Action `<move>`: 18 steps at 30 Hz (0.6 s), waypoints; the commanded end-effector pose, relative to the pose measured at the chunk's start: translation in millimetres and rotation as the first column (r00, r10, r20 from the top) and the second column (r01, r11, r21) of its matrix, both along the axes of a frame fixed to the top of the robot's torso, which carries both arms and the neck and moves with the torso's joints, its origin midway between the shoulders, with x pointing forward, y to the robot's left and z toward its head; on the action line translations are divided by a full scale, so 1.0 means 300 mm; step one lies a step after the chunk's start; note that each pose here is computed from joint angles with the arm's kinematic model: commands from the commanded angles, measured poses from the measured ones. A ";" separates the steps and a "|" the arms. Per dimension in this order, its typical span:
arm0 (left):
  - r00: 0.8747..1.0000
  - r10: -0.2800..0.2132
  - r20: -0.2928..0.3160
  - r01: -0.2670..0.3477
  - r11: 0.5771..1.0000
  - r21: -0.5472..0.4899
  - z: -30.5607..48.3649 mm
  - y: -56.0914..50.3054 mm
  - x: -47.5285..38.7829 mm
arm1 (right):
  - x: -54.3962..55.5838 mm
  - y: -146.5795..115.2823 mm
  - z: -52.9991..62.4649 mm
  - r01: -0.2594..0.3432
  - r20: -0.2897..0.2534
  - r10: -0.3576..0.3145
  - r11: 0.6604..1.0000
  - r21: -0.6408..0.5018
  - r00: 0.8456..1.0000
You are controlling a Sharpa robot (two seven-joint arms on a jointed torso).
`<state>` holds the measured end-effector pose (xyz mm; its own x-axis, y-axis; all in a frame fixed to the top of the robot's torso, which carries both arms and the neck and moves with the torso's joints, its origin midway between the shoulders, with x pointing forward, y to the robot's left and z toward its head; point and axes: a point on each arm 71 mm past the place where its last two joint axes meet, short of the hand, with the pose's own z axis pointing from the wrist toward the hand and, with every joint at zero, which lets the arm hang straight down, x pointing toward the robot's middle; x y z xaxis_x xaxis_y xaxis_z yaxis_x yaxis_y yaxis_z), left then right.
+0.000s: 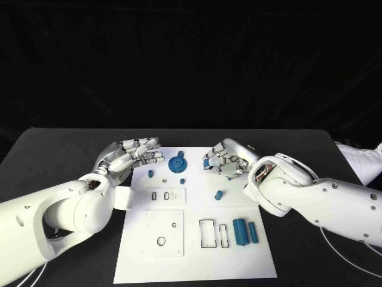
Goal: Assemble the parts on the task board
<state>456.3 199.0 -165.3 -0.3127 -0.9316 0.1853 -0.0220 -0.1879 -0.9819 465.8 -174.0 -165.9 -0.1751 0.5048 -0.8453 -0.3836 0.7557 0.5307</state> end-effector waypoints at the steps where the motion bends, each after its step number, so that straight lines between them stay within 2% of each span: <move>1: 0.999 -0.016 0.029 0.015 1.000 0.014 0.005 0.007 0.006 | -0.013 0.046 -0.023 0.039 -0.061 -0.043 0.997 -0.067 0.997; 8: 0.999 0.019 0.031 -0.019 1.000 0.025 -0.002 0.047 0.023 | -0.072 0.198 -0.060 -0.061 -0.049 0.055 0.988 -0.142 0.997; 11: 0.999 0.024 0.033 -0.025 0.999 0.027 -0.003 0.055 0.027 | -0.089 0.239 -0.078 -0.078 -0.059 0.069 0.983 -0.169 0.996; 18: 0.999 0.038 0.033 -0.039 0.999 0.031 -0.006 0.072 0.034 | -0.103 0.290 -0.112 -0.091 -0.074 0.077 0.973 -0.211 0.994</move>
